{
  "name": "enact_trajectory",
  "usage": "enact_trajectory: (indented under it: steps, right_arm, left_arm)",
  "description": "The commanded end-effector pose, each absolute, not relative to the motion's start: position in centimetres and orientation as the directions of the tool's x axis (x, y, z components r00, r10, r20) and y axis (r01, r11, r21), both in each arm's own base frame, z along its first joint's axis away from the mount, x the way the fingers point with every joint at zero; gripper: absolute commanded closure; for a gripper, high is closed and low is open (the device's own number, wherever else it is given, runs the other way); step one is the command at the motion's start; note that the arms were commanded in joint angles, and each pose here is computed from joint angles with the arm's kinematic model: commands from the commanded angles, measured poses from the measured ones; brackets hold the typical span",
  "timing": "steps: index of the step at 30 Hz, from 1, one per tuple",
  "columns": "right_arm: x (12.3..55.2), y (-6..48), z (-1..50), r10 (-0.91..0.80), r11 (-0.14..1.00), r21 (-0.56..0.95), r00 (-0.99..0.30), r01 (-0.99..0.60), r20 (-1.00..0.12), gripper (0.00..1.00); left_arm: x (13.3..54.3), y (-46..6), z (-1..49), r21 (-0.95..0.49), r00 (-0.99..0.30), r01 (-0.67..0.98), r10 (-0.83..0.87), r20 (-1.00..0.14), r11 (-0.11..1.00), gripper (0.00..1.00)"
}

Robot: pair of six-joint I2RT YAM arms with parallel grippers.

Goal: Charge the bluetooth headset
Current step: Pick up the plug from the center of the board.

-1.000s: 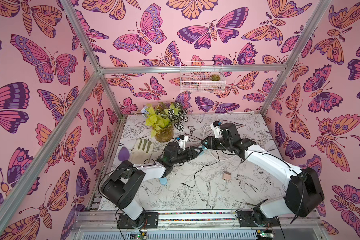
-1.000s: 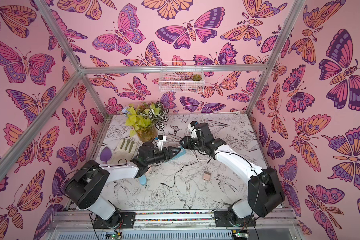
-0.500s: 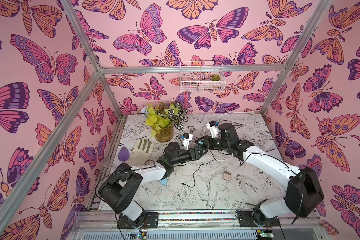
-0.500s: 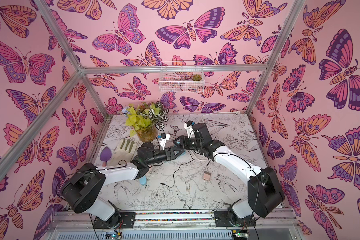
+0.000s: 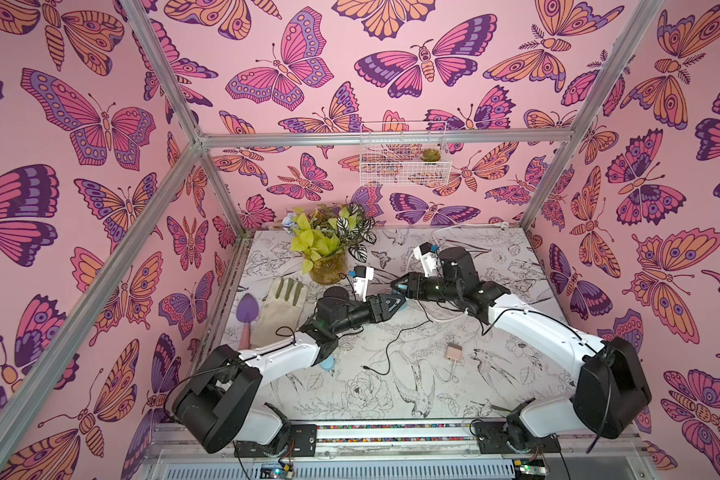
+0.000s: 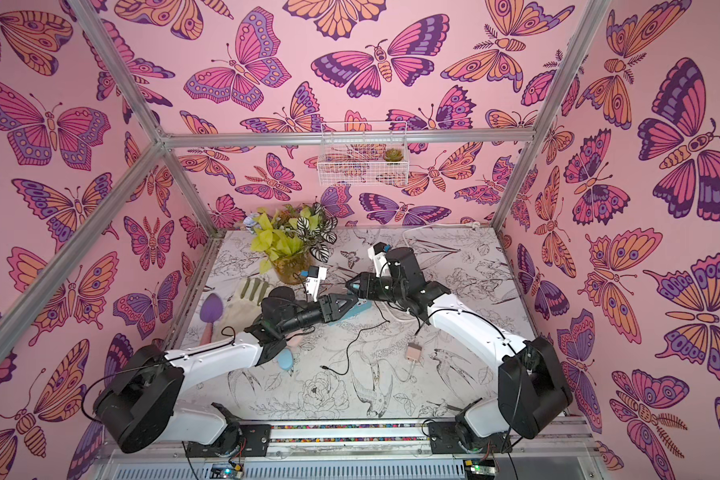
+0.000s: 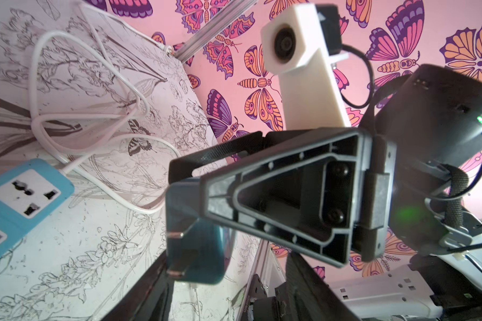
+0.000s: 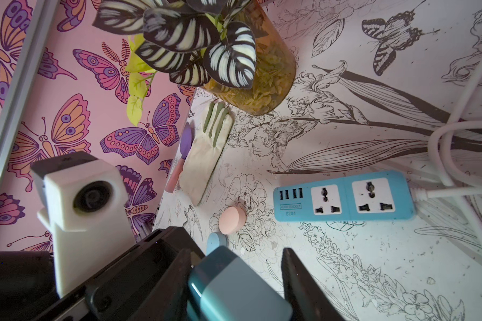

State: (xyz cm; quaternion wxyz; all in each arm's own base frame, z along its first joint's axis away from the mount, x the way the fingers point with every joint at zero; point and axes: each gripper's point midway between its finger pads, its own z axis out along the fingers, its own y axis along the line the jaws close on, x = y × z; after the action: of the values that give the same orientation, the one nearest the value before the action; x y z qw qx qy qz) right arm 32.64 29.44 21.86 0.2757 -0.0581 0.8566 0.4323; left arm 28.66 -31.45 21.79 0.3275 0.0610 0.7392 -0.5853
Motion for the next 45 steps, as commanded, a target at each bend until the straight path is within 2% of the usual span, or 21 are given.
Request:
enact_trajectory:
  steps: [1, 10, 15, 18, 19, 25, 28, 31, 41, 45]
  right_arm:
    - [31.8, 30.3, 22.4, 0.131, 0.575, 0.741, -0.856, -0.346, -0.501, 0.85]
    - [31.1, 30.5, 22.7, 0.124, 0.562, 0.75, -0.861, -0.349, -0.493, 0.84]
    - [30.8, 30.5, 22.6, 0.12, 0.554, 0.754, -0.863, -0.352, -0.491, 0.82]
    - [30.7, 30.6, 22.6, 0.11, 0.551, 0.753, -0.863, -0.36, -0.493, 0.78]
    - [30.6, 30.5, 22.7, 0.109, 0.552, 0.751, -0.862, -0.362, -0.495, 0.75]
    - [30.9, 29.7, 23.4, 0.124, 0.57, 0.731, -0.84, -0.375, -0.528, 0.42]
    - [31.1, 28.6, 24.2, 0.149, 0.562, 0.734, -0.827, -0.381, -0.542, 0.36]
    - [30.9, 28.0, 25.0, 0.163, 0.541, 0.741, -0.815, -0.398, -0.556, 0.34]
    - [29.2, 27.7, 27.0, 0.202, 0.401, 0.775, -0.779, -0.487, -0.594, 0.29]
    - [28.3, 27.9, 28.0, 0.22, 0.322, 0.791, -0.771, -0.521, -0.597, 0.3]
  left_arm:
    - [29.4, -31.2, 22.0, -0.811, -0.754, 0.487, -0.314, -0.577, 0.323, 0.4]
    - [29.8, -31.5, 22.9, -0.813, -0.75, 0.498, -0.322, -0.579, 0.301, 0.6]
    - [29.7, -31.4, 22.8, -0.817, -0.753, 0.498, -0.32, -0.574, 0.291, 0.8]
    - [29.5, -31.6, 22.8, -0.823, -0.762, 0.498, -0.316, -0.565, 0.273, 0.84]
    - [29.5, -31.6, 22.8, -0.826, -0.764, 0.497, -0.316, -0.562, 0.267, 0.86]
    - [29.3, -31.6, 22.9, -0.841, -0.777, 0.487, -0.324, -0.54, 0.234, 0.97]
    - [29.0, -31.6, 23.2, -0.85, -0.787, 0.484, -0.322, -0.527, 0.209, 0.99]
    - [28.8, -31.8, 23.5, -0.86, -0.798, 0.48, -0.319, -0.511, 0.176, 1.0]
    - [28.3, -31.8, 25.8, -0.881, -0.829, 0.473, -0.329, -0.452, 0.018, 1.0]
    - [28.0, -31.8, 26.4, -0.878, -0.833, 0.479, -0.32, -0.452, -0.008, 1.0]
